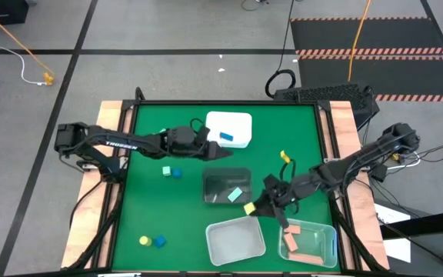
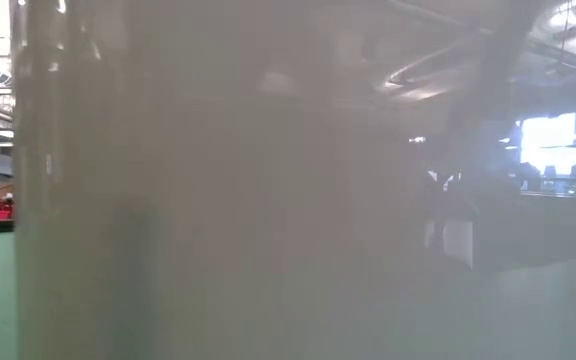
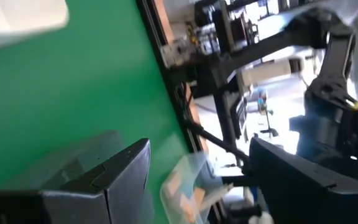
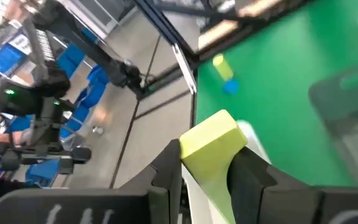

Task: Sort & place blocks by color
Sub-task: Put the middle light green block into the gray bin, then put the bottom light green block into the gray bin

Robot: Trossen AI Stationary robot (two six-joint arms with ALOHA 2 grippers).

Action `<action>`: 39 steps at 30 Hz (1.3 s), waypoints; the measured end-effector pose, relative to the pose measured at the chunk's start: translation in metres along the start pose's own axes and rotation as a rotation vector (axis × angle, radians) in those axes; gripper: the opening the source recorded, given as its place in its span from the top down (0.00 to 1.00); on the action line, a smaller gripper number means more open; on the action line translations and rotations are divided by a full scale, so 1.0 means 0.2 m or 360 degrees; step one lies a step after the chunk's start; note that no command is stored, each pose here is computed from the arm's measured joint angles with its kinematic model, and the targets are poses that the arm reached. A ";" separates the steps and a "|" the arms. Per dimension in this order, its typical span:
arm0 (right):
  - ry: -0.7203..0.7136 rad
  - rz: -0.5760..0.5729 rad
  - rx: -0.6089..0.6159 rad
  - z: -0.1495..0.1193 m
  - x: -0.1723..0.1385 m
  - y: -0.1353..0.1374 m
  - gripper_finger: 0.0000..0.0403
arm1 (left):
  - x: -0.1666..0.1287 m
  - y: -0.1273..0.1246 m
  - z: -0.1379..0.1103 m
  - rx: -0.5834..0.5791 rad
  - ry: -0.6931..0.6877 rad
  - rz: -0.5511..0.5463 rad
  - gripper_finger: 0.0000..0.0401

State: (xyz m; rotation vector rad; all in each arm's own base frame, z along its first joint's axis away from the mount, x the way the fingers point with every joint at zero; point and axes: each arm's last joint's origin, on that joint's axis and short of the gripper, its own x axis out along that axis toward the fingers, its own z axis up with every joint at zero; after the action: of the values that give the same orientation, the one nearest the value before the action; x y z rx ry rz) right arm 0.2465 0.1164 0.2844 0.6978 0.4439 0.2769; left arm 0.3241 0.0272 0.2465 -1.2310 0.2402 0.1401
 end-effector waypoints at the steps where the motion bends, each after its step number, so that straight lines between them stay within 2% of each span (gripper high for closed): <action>1: 0.0017 0.0001 0.0044 -0.02 0.03 0.00 0.80 | 0.00 -0.01 -0.02 0.0010 0.0022 -0.0007 0.31; 8: -0.0048 0.0185 0.0189 -0.13 0.24 0.03 0.80 | 0.01 -0.06 -0.19 0.0123 0.0183 -0.0047 0.31; 11: -0.0094 0.0172 0.0306 -0.18 0.32 0.00 0.80 | 0.00 -0.08 -0.27 0.0136 0.0285 -0.0024 0.31; 15: -0.0048 0.0114 0.0504 -0.29 0.41 -0.03 0.80 | -0.05 -0.11 -0.44 0.0190 0.0515 0.0033 0.31; 21: -0.0084 0.0055 0.0695 -0.42 0.47 -0.02 0.80 | -0.20 -0.16 -0.70 0.0284 0.0779 0.0141 0.31; 25: -0.0181 0.0020 0.0693 -0.45 0.46 0.01 0.80 | -0.31 -0.18 -0.84 0.0316 0.0871 0.0240 0.31; 28: -0.0244 -0.0002 0.0682 -0.46 0.46 0.03 0.80 | -0.40 -0.16 -0.95 0.0312 0.0953 0.0378 0.31; 30: -0.0243 0.0001 0.0702 -0.46 0.46 0.03 0.76 | -0.46 -0.14 -1.03 0.0279 0.1008 0.0489 0.31; 34: -0.0246 -0.0001 0.0705 -0.46 0.46 0.02 0.61 | -0.58 -0.10 -1.15 0.0222 0.1062 0.0701 0.31; 39: -0.0261 -0.0009 0.0707 -0.44 0.46 0.01 0.50 | -0.71 -0.07 -1.24 0.0213 0.1024 0.0845 0.31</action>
State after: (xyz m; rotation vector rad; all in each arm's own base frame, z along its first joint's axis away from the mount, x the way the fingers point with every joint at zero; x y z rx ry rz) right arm 0.2840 0.2032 0.1982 1.1444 0.3523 0.1124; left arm 0.1645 -0.2076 0.2177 -1.0249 1.1200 0.1784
